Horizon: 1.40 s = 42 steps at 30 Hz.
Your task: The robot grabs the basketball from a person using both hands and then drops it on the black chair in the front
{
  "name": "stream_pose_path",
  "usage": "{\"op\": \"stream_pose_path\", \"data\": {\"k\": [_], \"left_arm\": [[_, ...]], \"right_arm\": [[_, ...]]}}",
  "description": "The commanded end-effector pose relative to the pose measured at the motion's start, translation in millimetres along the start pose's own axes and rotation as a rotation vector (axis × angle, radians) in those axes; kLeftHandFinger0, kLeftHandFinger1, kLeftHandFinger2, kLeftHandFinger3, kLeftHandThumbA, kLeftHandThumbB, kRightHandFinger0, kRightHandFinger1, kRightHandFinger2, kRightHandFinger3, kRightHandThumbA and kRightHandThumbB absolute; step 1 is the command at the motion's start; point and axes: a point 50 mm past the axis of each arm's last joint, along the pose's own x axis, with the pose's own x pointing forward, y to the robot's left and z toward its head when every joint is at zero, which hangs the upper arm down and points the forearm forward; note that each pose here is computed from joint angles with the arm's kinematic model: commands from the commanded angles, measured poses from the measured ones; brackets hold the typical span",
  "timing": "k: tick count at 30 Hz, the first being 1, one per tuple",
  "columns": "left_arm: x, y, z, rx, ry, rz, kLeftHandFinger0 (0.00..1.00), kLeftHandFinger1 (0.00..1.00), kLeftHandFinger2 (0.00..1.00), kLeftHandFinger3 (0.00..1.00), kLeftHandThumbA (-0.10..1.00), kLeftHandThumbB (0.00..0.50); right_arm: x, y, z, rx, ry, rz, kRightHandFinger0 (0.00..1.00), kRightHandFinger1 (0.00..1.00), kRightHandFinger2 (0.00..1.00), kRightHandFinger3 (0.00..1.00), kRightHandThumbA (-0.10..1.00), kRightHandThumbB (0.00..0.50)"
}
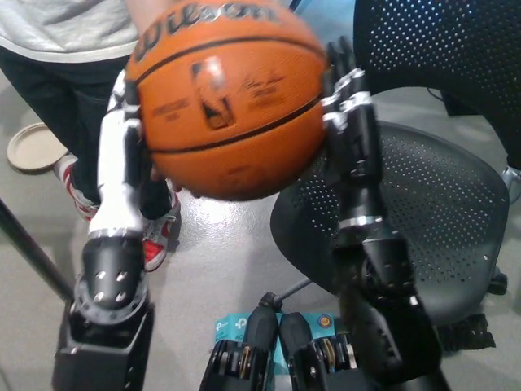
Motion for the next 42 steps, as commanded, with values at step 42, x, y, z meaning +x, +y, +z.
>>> {"op": "stream_pose_path", "data": {"k": [42], "left_arm": [[69, -254, 1, 0.034, 0.263, -0.476, 1.00, 1.00, 1.00, 1.00, 1.00, 0.128]], "right_arm": [[44, -114, -9, 0.163, 0.295, -0.203, 1.00, 1.00, 1.00, 1.00, 1.00, 0.216]]}}
